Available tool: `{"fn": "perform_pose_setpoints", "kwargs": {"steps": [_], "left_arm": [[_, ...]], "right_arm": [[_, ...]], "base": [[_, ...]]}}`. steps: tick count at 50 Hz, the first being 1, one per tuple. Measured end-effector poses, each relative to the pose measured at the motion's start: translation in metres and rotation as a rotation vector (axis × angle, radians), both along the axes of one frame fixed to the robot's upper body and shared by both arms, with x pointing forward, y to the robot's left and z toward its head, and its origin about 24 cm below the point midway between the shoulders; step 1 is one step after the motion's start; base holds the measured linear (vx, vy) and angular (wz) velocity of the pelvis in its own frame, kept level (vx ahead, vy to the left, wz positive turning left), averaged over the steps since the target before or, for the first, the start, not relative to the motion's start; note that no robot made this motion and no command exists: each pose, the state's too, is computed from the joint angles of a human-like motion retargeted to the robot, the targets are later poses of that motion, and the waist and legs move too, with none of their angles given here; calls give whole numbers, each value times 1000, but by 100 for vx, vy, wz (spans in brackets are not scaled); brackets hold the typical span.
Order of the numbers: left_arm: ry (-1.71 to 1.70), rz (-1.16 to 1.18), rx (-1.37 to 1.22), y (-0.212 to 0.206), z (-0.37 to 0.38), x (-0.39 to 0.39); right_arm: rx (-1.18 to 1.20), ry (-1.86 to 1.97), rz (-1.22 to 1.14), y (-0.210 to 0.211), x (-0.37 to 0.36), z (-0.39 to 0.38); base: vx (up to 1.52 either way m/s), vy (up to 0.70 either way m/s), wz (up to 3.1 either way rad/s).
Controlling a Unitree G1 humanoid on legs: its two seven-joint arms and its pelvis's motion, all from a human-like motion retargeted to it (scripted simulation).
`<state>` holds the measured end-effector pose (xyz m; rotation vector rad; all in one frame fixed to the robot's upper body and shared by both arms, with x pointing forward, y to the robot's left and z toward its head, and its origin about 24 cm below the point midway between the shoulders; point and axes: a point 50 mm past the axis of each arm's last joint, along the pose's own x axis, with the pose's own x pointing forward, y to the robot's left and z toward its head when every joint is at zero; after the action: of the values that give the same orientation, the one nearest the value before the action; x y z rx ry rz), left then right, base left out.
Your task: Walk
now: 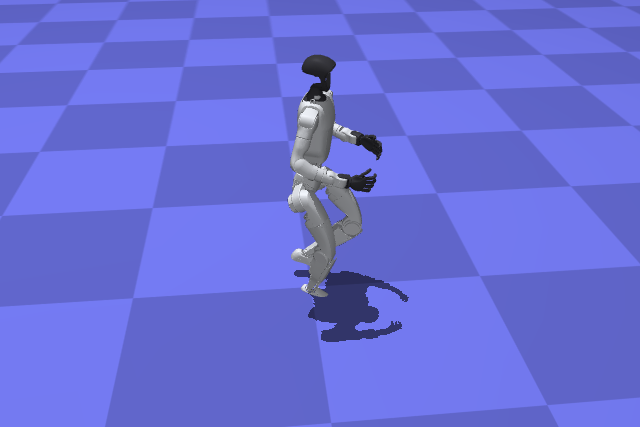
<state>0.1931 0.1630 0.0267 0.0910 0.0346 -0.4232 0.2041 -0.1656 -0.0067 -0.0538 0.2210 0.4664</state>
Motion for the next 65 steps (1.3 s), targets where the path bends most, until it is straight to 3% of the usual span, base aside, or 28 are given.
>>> {"fn": "perform_pose_setpoints", "kwargs": {"steps": [19, 37, 55, 65], "left_arm": [[-30, 34, -34, -3, 6, 7], [-10, 196, -231, -13, 11, 27], [175, 125, -431, -35, -18, -1], [201, 111, -393, -32, -23, -10]], "right_arm": [[-117, 148, 48, -5, -21, -37], [190, 45, -78, 13, -11, -3], [226, 126, -84, 9, -20, -10], [234, 71, -1, 19, -7, 7]], "base": [[56, 12, -31], [47, 7, -32], [44, -15, -18], [42, -14, -43]]}}
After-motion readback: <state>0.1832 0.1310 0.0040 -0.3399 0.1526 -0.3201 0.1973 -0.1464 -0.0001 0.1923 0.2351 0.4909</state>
